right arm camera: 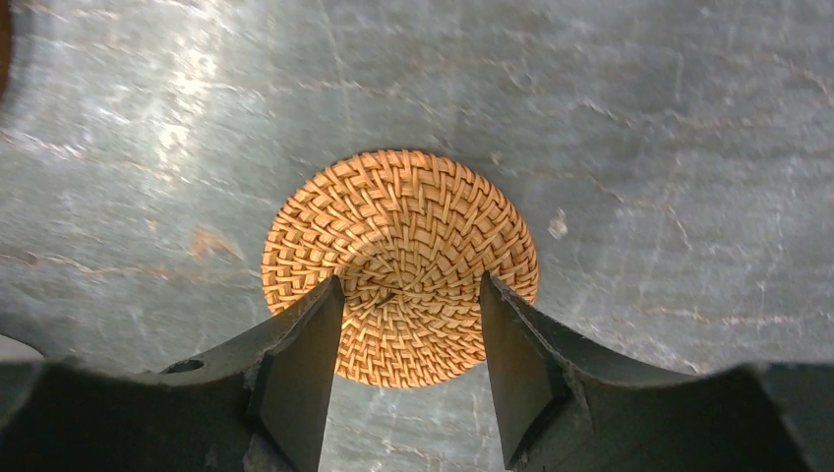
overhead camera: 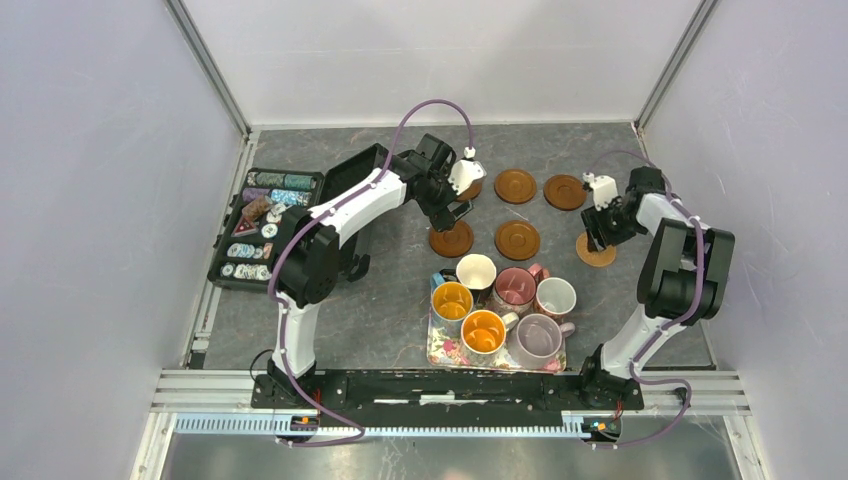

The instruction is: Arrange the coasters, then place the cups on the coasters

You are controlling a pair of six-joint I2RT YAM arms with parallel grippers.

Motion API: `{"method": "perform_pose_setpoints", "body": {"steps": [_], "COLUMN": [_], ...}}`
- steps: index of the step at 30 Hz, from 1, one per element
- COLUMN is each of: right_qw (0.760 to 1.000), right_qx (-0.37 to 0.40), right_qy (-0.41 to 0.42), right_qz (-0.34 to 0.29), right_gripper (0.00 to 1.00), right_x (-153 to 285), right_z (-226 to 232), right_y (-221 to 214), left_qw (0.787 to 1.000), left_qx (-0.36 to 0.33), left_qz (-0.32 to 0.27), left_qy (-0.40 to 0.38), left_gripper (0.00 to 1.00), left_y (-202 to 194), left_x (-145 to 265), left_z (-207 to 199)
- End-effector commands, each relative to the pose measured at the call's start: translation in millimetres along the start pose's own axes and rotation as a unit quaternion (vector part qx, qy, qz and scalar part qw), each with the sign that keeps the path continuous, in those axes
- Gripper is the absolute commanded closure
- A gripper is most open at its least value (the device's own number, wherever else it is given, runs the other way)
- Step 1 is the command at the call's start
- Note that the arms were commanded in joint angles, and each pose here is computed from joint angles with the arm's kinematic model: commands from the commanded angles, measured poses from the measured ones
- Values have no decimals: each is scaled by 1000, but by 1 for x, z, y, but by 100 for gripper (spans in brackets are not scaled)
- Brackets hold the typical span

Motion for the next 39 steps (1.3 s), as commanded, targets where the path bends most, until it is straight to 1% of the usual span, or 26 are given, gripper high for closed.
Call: {"method": "perform_pose_setpoints", "body": {"steps": [1, 10, 19, 22, 28, 32, 35, 37, 39], "right_qw": [997, 996, 995, 994, 991, 990, 986, 983, 979], "right_qx": [-14, 0, 10, 18, 2, -2, 6, 15, 41], "right_qy": [73, 87, 96, 106, 80, 21, -15, -33, -43], "right_qz": [22, 14, -4, -27, -107, -137, -163, -181, -193], "right_gripper": [41, 40, 39, 37, 34, 27, 19, 18, 18], "right_x": [-24, -27, -8, 5, 15, 9, 6, 4, 1], "right_z": [32, 42, 39, 39, 28, 25, 26, 29, 33], "right_y": [-4, 16, 39, 54, 94, 121, 139, 149, 158], "left_qw": [999, 1000, 1000, 999, 999, 999, 999, 999, 999], "left_qx": [10, 7, 8, 8, 11, 13, 13, 13, 14], "left_qz": [-32, -23, -25, -26, -29, -30, -29, -27, -27], "left_qy": [14, 17, 18, 18, 23, 26, 27, 27, 28], "left_gripper": [1, 1, 1, 1, 0, 0, 0, 0, 0], "left_y": [12, 8, 9, 10, 11, 11, 11, 11, 10], "left_x": [24, 22, 20, 20, 20, 20, 20, 20, 20], "left_z": [1, 0, 3, 3, 7, 10, 12, 12, 13]}}
Point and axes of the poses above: each gripper's point midway between its finger pads, its own x axis back along the fingers, its own z axis along the line the jaws close on, y = z × x, the point moved 10 cm from there along x, back along the fingers, and after that the axes turned 8 degrees about -x, right-handed, at the moved point
